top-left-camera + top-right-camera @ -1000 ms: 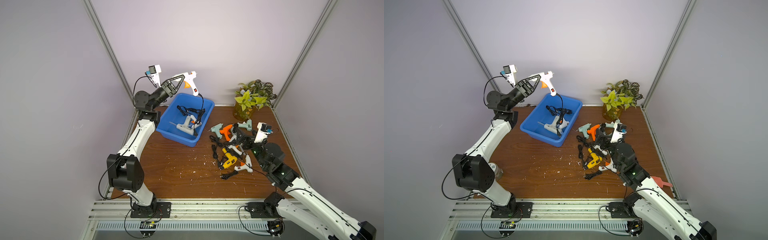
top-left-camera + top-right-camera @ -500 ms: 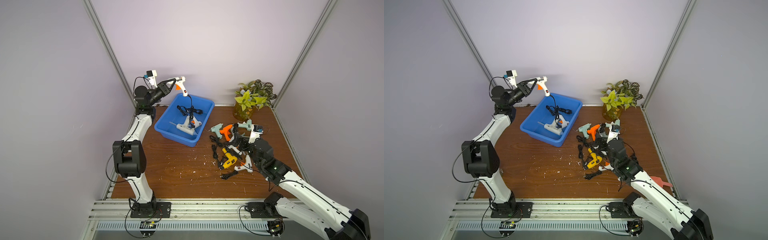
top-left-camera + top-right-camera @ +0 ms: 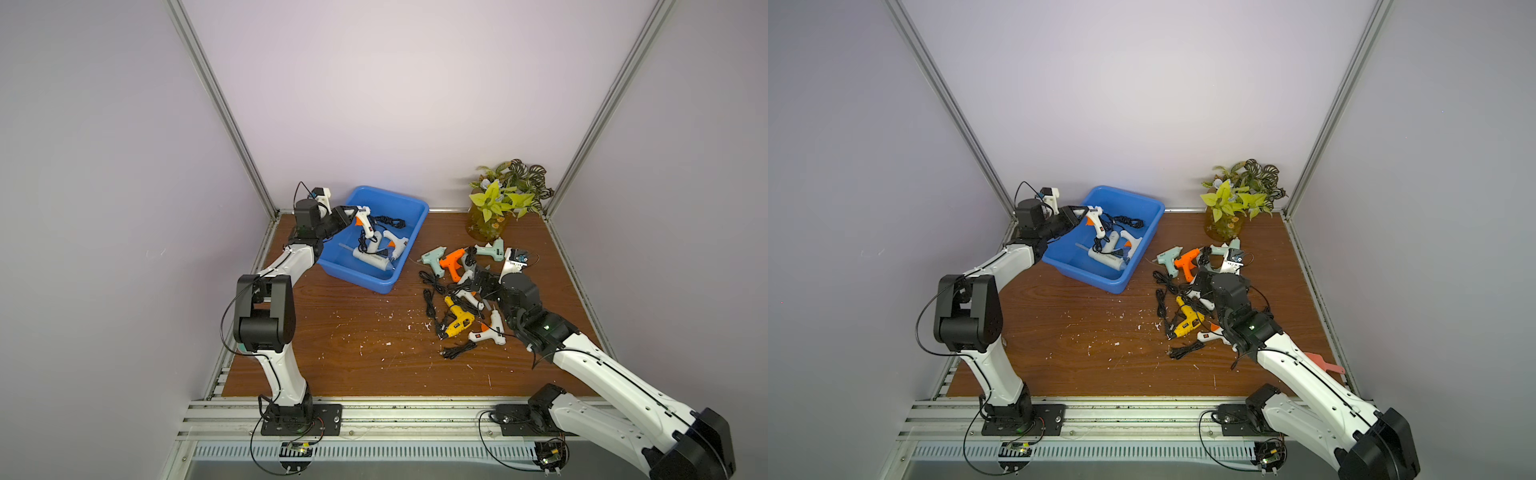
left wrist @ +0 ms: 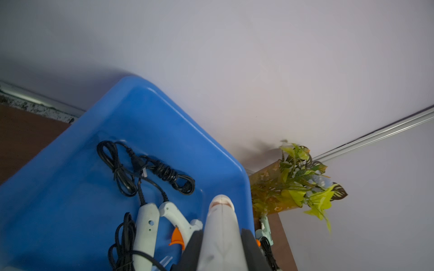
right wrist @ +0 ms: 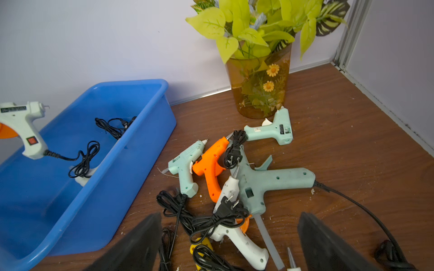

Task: Put the hot melt glue gun into the storage box
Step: Place the hot melt adhesive gun in the storage box.

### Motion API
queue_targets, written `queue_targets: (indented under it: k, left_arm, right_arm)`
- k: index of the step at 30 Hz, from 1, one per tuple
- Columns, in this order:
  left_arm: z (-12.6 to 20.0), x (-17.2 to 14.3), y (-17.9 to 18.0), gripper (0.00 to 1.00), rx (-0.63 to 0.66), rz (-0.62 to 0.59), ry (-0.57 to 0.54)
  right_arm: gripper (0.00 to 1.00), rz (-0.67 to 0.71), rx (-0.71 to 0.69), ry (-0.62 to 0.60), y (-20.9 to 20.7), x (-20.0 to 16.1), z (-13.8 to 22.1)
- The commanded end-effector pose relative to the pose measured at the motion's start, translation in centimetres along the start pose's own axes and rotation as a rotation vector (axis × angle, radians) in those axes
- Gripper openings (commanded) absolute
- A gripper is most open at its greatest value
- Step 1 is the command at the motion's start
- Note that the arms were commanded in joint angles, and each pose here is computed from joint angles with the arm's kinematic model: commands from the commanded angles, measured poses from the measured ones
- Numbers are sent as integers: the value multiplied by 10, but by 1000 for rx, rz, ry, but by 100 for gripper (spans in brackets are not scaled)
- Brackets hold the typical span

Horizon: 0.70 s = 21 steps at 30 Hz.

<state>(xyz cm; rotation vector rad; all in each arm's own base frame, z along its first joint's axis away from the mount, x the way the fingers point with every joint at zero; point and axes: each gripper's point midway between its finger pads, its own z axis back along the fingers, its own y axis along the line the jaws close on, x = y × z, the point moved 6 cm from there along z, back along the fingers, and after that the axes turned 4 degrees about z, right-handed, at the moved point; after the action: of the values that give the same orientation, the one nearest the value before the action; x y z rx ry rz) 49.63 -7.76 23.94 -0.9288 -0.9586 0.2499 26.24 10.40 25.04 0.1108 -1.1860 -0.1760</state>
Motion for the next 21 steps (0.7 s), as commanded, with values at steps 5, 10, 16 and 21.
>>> queue_targets:
  k: [5, 10, 16, 21]
  left_arm:
    - [-16, -30, 33, 19, 101, -33, 44]
    - [-25, -39, 53, 28, 178, -52, 77]
    - [-33, -47, 69, 41, 264, -82, 117]
    - [-20, -40, 65, 59, 332, -120, 75]
  right_arm:
    - [92, -63, -54, 116, -19, -6, -15]
    - [87, -139, -51, 252, -48, -39, -28]
    - [83, -157, -61, 377, -69, -75, -31]
    - [80, -149, -58, 456, -77, -94, -32]
